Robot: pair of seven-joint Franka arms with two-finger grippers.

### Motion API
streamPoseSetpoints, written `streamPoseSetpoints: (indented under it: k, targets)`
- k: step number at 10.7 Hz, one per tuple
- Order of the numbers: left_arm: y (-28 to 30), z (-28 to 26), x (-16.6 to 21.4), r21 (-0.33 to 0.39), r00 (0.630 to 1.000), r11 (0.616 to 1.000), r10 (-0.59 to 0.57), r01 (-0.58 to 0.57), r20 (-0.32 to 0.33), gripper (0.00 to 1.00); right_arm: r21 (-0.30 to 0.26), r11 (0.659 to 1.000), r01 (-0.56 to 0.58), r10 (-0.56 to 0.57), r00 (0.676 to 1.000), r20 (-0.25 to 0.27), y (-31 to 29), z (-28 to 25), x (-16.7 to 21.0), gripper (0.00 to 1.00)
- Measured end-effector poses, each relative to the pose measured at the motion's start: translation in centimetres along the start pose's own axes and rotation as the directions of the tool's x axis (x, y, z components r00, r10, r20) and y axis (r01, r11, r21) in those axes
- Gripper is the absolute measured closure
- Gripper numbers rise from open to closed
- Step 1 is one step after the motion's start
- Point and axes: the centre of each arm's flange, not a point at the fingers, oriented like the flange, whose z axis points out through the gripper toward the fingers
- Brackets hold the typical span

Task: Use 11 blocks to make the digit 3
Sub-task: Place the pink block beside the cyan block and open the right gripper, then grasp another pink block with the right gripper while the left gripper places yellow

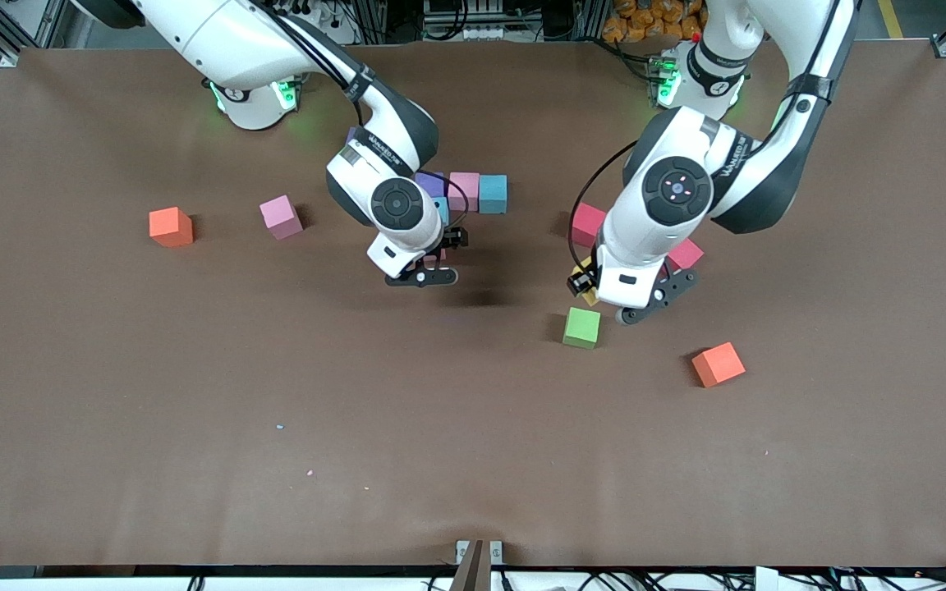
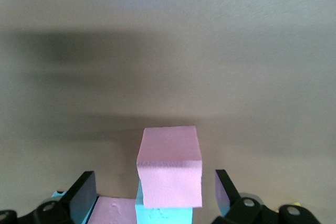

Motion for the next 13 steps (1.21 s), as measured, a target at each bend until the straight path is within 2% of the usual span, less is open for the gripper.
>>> streamPoseSetpoints:
  k: [2,4,7,9,11,13]
  targets:
    - [0.2,0.8,-0.8,0.002,0.99,0.99,-0.138,0.138,0.011,0.38,-0.014,1.0,-0.02,0.02,1.0,0.001,2.4,-2.7,1.0,0.0]
    - [1.0,2.0,-2.8,-0.014,0.958,0.958,-0.287,0.287,0.008,0.38,-0.019,0.999,-0.034,0.034,0.999,0.01,6.9,-4.6,3.2,0.0]
    - [2.4,4.6,-6.6,-0.078,0.872,0.869,-0.489,0.489,0.021,0.38,-0.056,0.986,-0.155,0.158,0.987,0.038,15.7,-4.5,7.4,0.0]
    - [2.7,7.6,-9.7,-0.107,0.816,0.809,-0.577,0.578,0.041,0.38,-0.09,0.976,-0.198,0.204,0.977,0.063,22.0,-3.4,9.4,0.0]
    - [3.0,9.9,-12.3,-0.108,0.755,0.748,-0.653,0.655,0.059,0.38,-0.116,0.976,-0.183,0.195,0.975,0.103,25.6,-1.6,9.3,0.0]
    - [3.7,12.5,-14.9,-0.09,0.708,0.702,-0.703,0.706,0.069,0.38,-0.135,0.984,-0.114,0.133,0.981,0.141,25.9,-0.5,7.1,0.0]
